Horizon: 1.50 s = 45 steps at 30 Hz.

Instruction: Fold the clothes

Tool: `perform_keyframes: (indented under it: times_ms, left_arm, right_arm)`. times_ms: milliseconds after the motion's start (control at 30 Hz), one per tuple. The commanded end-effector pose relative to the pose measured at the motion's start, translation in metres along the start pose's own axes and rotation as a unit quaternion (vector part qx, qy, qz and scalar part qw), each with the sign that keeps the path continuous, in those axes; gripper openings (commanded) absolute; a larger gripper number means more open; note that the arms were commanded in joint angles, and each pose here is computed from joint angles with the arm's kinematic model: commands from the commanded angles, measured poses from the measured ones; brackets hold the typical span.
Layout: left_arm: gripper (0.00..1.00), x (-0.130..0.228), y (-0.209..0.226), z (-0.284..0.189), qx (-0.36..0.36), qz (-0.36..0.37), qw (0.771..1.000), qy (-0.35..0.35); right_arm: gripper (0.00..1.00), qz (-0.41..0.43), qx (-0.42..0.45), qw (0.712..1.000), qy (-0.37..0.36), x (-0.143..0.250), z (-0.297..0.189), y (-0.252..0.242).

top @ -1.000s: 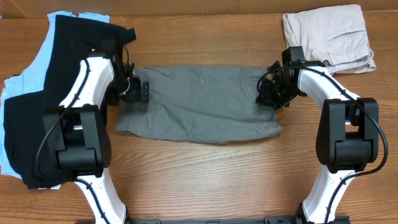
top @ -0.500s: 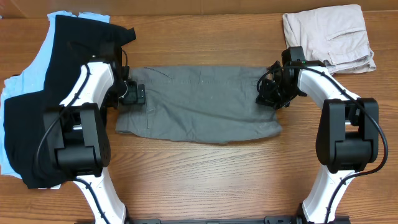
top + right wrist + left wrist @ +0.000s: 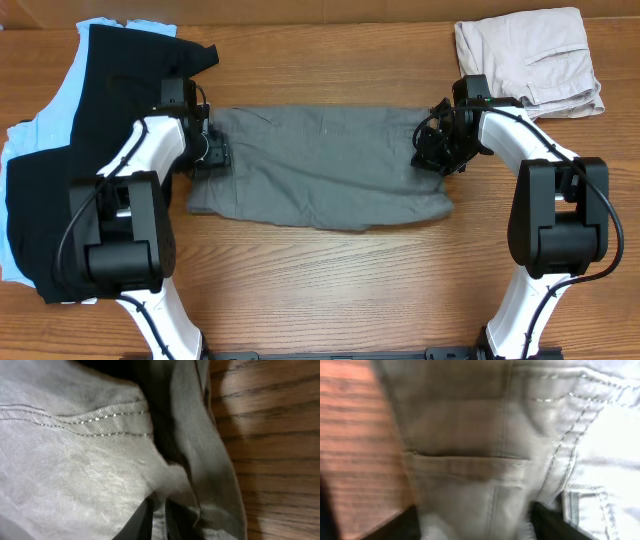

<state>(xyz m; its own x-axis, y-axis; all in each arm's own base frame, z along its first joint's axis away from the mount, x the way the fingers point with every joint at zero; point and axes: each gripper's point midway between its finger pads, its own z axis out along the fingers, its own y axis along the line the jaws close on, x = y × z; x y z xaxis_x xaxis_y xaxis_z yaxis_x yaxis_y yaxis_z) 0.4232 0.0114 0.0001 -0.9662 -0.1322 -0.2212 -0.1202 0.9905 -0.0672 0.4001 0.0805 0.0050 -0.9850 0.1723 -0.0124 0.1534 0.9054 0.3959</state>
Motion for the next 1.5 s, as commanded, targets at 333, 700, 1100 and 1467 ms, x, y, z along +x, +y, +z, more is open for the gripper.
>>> perform_keyframes:
  times_ms: [333,700,1100,1467]
  left_arm:
    - [0.04,0.032,-0.002,0.020,0.014,-0.025,0.999,0.040]
    - [0.04,-0.007,-0.009,-0.095,0.014,-0.004,0.999,-0.040]
    - [0.04,-0.012,-0.065,-0.176,0.099,0.044,0.989,-0.102]
    - [0.04,-0.003,-0.176,-0.179,0.142,0.123,0.972,-0.139]
  right_arm:
    - [0.13,0.005,0.043,0.999,0.005,0.005,0.003,-0.017]
    - [0.13,0.007,0.011,1.000,0.014,0.009,0.003,-0.006]
    - [0.09,0.001,0.009,1.000,0.007,0.006,0.006,-0.004]
    - [0.09,0.003,0.006,1.000,0.013,0.013,0.014,-0.008]
